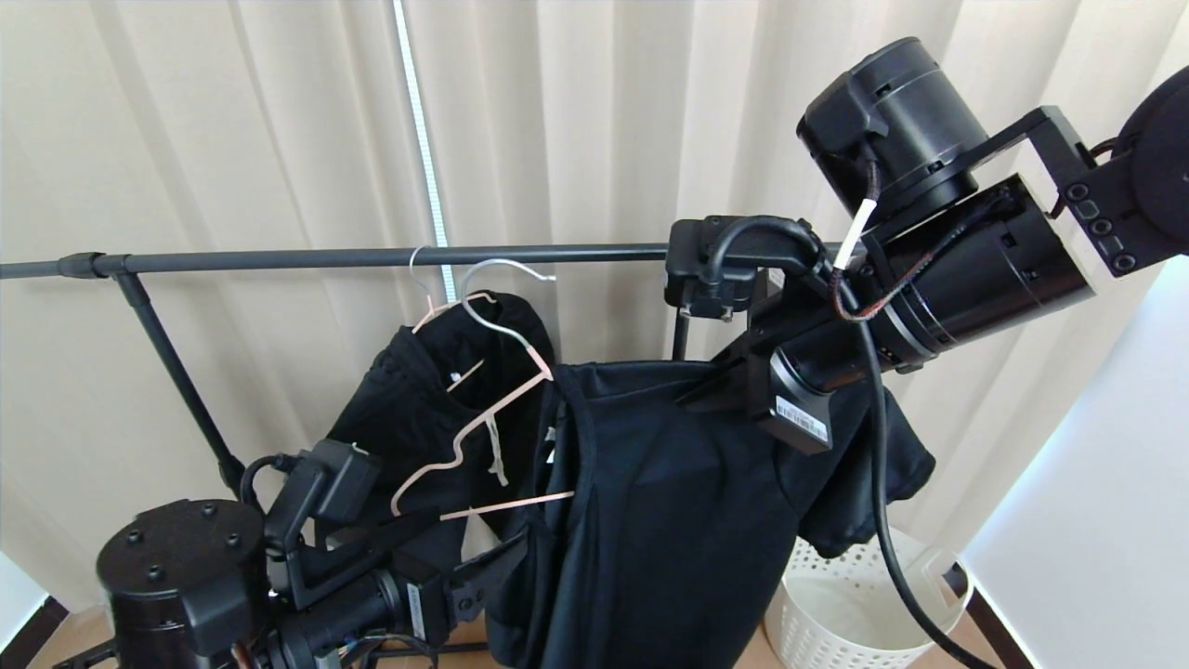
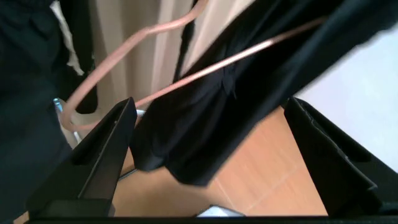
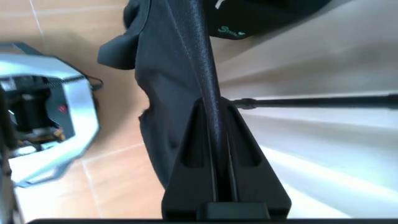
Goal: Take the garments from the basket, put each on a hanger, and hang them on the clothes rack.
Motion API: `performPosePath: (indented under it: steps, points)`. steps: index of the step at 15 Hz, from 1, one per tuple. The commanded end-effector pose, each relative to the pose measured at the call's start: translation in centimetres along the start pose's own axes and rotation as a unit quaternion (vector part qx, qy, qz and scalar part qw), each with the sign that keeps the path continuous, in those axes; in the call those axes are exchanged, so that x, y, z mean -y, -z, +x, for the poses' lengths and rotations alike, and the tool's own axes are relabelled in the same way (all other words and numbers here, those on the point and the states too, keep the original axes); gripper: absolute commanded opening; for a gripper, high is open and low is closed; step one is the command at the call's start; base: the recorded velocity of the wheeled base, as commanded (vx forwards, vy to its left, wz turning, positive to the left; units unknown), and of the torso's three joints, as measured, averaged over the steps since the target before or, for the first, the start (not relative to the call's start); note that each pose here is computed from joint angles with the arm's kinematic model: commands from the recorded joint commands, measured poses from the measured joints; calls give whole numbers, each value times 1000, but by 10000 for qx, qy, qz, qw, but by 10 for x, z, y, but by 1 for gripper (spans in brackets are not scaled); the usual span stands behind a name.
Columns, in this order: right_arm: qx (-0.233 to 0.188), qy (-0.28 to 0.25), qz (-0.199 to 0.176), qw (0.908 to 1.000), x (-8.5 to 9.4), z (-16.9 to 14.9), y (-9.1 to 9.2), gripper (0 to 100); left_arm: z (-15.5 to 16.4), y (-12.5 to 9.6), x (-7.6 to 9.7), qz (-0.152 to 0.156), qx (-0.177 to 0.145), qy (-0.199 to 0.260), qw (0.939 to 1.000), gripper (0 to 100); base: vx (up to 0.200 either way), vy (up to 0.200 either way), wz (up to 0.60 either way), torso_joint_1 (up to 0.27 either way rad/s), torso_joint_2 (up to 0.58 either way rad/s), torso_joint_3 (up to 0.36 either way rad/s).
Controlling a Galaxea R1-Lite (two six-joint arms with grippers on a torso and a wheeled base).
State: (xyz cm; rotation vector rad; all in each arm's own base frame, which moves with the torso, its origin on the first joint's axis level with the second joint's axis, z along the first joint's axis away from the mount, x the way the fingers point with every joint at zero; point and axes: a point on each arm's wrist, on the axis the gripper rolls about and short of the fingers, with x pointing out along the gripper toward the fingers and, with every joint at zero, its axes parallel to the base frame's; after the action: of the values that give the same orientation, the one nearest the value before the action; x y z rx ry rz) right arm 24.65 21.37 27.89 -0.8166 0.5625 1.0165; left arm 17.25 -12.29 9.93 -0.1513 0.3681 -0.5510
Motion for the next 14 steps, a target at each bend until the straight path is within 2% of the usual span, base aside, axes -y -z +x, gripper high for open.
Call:
performPosePath:
  steps: [1, 4, 8, 11, 14]
  points:
    - [-11, 86, 65, 9999, -3, -2, -3, 0, 7, 2, 4, 33, -44, -73, 10000, 100, 0, 0, 0, 0, 0, 0]
    - [43, 110, 353, 9993, -5, -1, -7, 0, 15, 2, 5, 20, 30, -397, 9992, 100, 0, 0, 0, 0, 0, 0]
    - [61, 96, 692, 9975, -7, 2, -8, 0, 19, -2, 5, -94, 181, -546, 9983, 100, 0, 0, 0, 0, 0, 0]
    - [179, 117, 881, 9959, -8, 2, -12, 0, 25, -2, 11, -55, 304, -900, 9955, 100, 0, 0, 0, 0, 0, 0]
    - [266, 165, 895, 9955, -7, 1, -14, 0, 26, -1, 13, -45, 328, -863, 9957, 100, 0, 0, 0, 0, 0, 0]
